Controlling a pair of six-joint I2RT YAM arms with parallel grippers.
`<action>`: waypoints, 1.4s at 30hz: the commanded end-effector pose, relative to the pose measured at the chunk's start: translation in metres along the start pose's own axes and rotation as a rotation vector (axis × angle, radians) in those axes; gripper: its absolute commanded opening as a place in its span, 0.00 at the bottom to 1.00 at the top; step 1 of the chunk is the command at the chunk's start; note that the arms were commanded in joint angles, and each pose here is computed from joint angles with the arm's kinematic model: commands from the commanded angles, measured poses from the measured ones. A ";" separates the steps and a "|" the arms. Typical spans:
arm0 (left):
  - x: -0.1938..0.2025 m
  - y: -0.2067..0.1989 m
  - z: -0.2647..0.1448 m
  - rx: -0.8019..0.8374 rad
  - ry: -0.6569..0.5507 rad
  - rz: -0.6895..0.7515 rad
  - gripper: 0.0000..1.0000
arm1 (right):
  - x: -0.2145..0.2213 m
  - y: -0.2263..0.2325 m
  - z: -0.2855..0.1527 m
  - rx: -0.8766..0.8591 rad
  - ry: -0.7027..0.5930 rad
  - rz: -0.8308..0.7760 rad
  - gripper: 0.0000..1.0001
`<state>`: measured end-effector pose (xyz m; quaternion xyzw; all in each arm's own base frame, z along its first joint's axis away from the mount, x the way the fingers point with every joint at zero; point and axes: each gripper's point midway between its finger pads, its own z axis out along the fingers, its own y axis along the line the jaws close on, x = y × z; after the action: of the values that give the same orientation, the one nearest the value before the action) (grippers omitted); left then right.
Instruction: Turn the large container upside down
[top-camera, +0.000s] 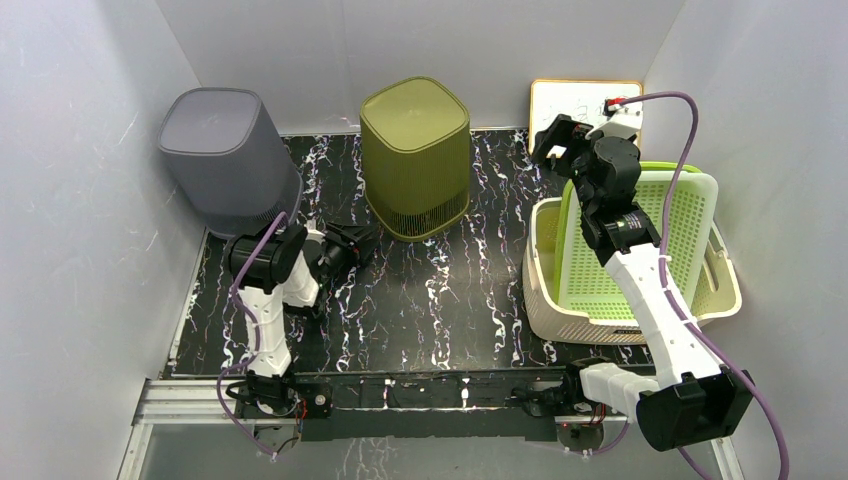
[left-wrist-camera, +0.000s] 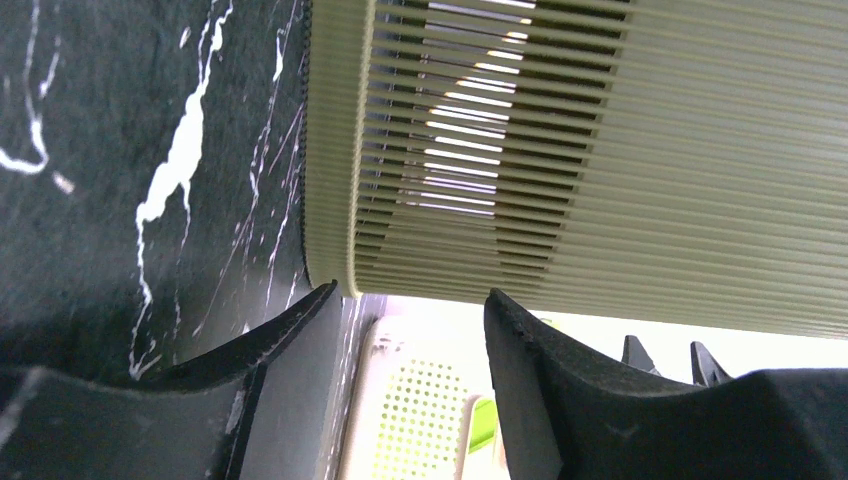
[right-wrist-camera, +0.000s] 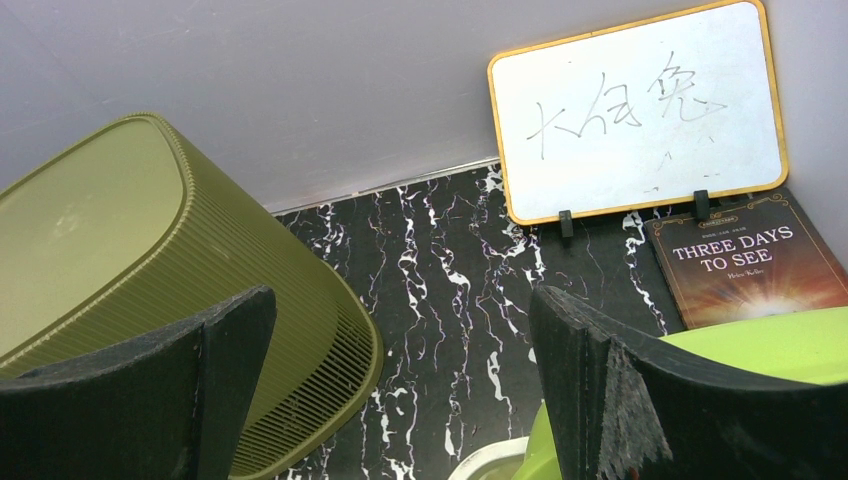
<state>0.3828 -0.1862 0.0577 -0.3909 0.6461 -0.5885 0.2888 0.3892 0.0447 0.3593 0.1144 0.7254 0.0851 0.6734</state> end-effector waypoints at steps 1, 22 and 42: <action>0.016 -0.025 -0.014 0.103 0.077 0.094 0.50 | 0.026 0.000 0.004 -0.007 0.094 0.009 0.98; 0.030 -0.131 -0.090 -0.311 0.166 0.947 0.49 | 0.044 0.081 0.016 -0.178 0.220 -0.098 0.98; 0.032 -0.210 -0.135 -0.269 0.099 1.116 0.50 | 0.040 0.088 0.075 0.043 0.155 -0.184 0.98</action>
<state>0.3000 -0.1470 0.2703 -0.0077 0.8433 -0.2840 0.4562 0.4445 0.1587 0.3104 0.0126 0.8147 0.0789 0.5744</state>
